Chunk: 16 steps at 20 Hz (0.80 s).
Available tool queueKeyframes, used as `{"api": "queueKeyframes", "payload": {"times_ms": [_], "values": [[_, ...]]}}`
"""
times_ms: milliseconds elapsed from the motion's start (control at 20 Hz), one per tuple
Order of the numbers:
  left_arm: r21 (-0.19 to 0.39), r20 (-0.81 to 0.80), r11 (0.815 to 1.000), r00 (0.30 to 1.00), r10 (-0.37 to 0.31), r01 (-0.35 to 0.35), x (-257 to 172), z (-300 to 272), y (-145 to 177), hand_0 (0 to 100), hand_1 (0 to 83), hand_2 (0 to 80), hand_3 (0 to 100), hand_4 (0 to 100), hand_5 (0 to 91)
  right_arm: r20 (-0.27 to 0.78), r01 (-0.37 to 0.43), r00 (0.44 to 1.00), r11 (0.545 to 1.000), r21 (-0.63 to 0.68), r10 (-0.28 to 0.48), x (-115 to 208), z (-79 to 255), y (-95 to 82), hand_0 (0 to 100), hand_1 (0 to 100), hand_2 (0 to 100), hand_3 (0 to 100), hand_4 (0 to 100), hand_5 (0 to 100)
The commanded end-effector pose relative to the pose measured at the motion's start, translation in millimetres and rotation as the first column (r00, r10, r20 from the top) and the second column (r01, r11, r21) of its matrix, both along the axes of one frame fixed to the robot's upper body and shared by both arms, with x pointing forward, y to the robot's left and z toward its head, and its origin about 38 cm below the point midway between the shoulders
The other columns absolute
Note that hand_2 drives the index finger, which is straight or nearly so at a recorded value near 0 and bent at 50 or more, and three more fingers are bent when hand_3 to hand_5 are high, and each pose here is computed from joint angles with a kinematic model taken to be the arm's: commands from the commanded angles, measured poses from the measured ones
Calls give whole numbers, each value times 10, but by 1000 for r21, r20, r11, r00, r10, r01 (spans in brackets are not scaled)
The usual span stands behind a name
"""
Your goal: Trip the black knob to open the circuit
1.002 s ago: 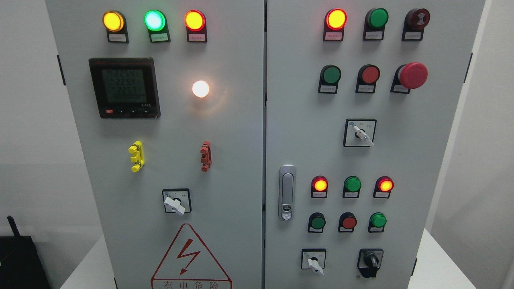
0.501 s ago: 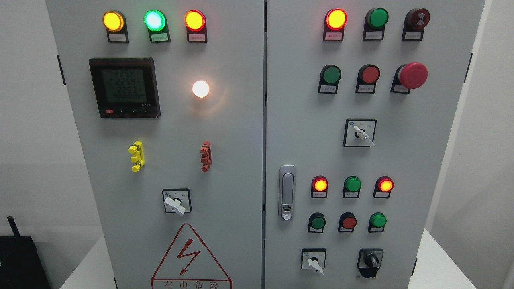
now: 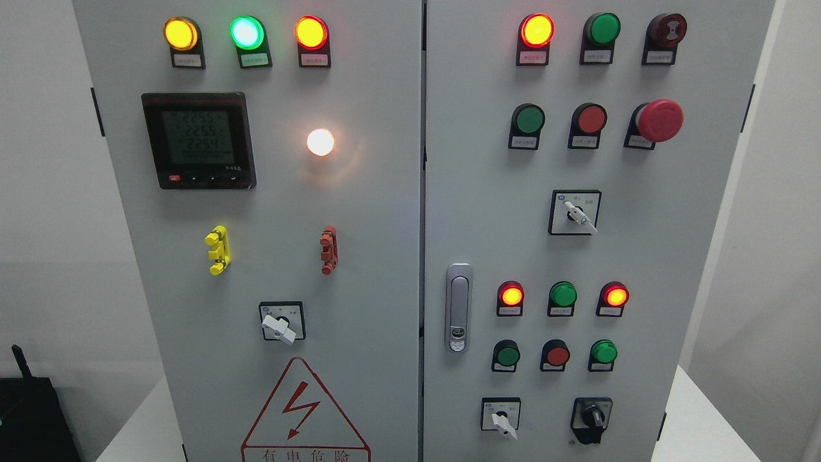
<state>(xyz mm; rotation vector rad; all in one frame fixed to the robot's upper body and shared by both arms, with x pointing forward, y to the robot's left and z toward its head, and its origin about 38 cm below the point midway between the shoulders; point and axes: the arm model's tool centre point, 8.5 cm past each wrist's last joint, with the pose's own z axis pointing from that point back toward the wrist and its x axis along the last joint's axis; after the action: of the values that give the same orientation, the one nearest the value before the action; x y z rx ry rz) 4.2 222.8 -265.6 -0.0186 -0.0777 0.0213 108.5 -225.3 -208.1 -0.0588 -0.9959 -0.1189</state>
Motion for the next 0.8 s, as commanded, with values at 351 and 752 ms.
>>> {"api": "queueKeyframes", "payload": {"times_ms": [351,752], "values": [[-1,6,1000,1000,3,-3,20,0,-9,120,389,0,0,0,0,147,19,989,1000,-21,-16,311,235,-21,0,205,0,802,676,643],[-1,7,1000,1000,3,-3,30,0,-9,120,389,0,0,0,0,292,46,956,998,-43,-31,604,569,-30,0,207,0,843,717,698]]}}
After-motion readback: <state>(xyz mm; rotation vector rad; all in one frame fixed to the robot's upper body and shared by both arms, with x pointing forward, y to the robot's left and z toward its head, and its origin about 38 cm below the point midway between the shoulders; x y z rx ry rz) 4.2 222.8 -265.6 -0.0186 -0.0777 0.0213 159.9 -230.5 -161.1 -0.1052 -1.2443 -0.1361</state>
